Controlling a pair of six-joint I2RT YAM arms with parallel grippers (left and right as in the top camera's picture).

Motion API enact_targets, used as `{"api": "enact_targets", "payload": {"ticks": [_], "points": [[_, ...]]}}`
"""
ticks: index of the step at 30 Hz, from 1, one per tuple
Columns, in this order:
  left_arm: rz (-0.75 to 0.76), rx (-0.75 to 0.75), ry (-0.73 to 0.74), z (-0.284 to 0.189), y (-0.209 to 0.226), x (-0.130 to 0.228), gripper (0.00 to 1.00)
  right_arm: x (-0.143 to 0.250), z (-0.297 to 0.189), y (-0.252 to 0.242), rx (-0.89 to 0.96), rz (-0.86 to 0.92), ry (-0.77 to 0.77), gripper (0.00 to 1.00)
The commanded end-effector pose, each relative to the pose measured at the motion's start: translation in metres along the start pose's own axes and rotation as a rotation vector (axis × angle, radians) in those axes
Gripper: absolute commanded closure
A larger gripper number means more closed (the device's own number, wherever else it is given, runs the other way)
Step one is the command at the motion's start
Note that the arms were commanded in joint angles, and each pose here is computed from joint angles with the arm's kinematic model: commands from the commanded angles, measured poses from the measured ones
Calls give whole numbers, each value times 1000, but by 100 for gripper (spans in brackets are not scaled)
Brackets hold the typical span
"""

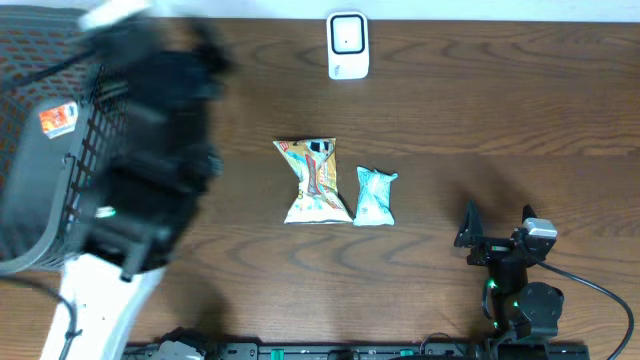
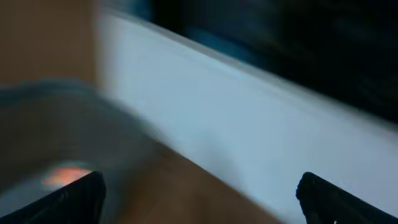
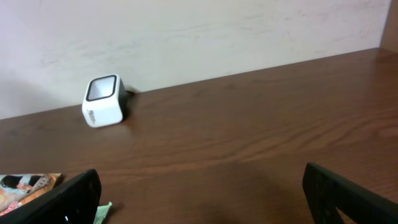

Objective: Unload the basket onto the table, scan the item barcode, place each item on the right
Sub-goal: 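Reach into the basket and grasp the teal mouthwash bottle with left gripper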

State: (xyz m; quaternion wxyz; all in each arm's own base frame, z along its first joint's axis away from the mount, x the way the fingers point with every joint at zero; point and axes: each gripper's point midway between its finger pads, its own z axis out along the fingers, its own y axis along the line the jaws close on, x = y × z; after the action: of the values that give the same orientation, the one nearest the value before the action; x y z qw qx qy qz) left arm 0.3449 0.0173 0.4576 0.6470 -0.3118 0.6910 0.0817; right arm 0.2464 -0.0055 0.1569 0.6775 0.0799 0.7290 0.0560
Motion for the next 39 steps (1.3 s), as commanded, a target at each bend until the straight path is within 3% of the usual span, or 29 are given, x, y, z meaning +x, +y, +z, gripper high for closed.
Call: {"api": "enact_targets", "payload": {"ticks": [1,5,11,16,22,28,30,32,35,39], "points": [[-141,-404,-146,28,95,-20,2,1,0,2,-9,-8,1,1],[-319,-488,-46,65,159,-4,2,1,0,2,-10,-8,1,1],[-739,-640,230,95,249,62,2,1,0,2,-9,-8,1,1],[-930,-741,392,107,286,107,2,1,0,2,-10,-8,1,1],[-1147,-964,409,113,320,151,2,1,0,2,-9,-8,1,1],[-1276,-1019,544,129,314,195,2,1,0,2,-10,-8,1,1],[-1291,-1023,589,133,312,207,13,1,0,2,-9,-8,1,1],[-1287,-1042,606,135,314,215,16,1,0,2,-9,-8,1,1],[-1294,-1079,625,138,318,229,15,1,0,2,-9,-8,1,1],[-1302,-1122,682,140,320,251,4,1,0,2,-9,-8,1,1]]}}
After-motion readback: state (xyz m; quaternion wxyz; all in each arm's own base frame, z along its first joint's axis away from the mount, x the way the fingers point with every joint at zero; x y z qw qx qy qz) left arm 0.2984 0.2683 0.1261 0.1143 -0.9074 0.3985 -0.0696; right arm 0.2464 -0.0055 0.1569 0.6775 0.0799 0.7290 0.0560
